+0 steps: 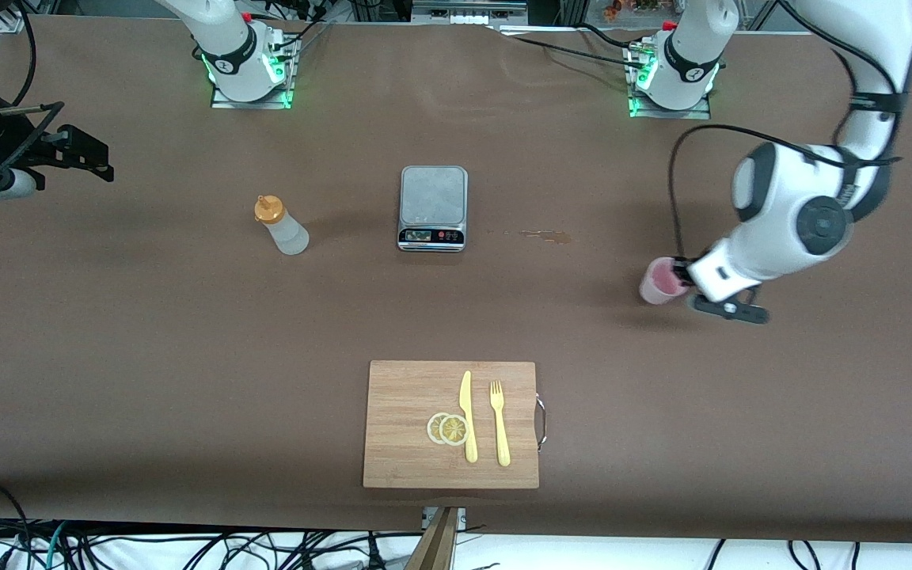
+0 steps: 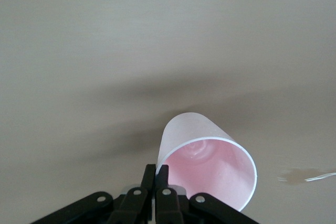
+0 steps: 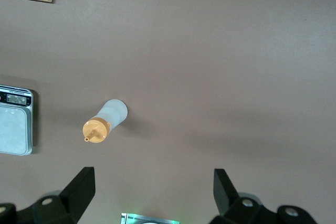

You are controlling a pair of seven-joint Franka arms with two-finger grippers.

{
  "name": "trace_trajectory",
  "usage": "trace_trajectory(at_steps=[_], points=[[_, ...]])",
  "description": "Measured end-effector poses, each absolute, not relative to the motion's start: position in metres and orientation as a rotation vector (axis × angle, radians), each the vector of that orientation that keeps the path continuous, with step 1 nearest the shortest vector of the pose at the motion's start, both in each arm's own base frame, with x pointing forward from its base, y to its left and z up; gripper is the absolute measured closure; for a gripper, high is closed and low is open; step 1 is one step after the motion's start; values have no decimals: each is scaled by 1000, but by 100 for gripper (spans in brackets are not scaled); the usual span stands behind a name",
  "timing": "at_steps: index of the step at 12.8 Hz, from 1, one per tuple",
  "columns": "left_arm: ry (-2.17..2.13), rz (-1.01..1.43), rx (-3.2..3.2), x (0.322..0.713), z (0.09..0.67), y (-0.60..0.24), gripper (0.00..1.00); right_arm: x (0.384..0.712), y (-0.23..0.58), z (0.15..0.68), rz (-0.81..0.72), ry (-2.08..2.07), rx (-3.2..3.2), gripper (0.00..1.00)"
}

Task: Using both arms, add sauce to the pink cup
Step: 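Lift the pink cup with the left gripper and carry it to the scale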

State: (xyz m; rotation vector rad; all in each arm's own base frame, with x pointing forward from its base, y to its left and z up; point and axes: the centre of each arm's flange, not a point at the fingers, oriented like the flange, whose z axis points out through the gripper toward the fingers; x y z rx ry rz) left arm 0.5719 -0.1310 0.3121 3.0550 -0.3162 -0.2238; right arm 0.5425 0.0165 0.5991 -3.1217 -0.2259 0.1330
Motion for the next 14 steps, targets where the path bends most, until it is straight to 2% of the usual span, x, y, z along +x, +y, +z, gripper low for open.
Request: trace_trajectory(at_steps=[4, 7, 10, 14], points=[[-229, -272, 3032, 518, 328, -289, 96, 543, 16, 599, 134, -225, -3122, 0], [-172, -288, 3041, 471, 333, -378, 96, 543, 16, 599, 134, -225, -3122, 0], [-110, -353, 3029, 434, 320, -439, 96, 543, 16, 599, 134, -224, -3122, 0], [-86, -375, 2997, 412, 308, -491, 96, 543, 16, 599, 135, -224, -3122, 0]])
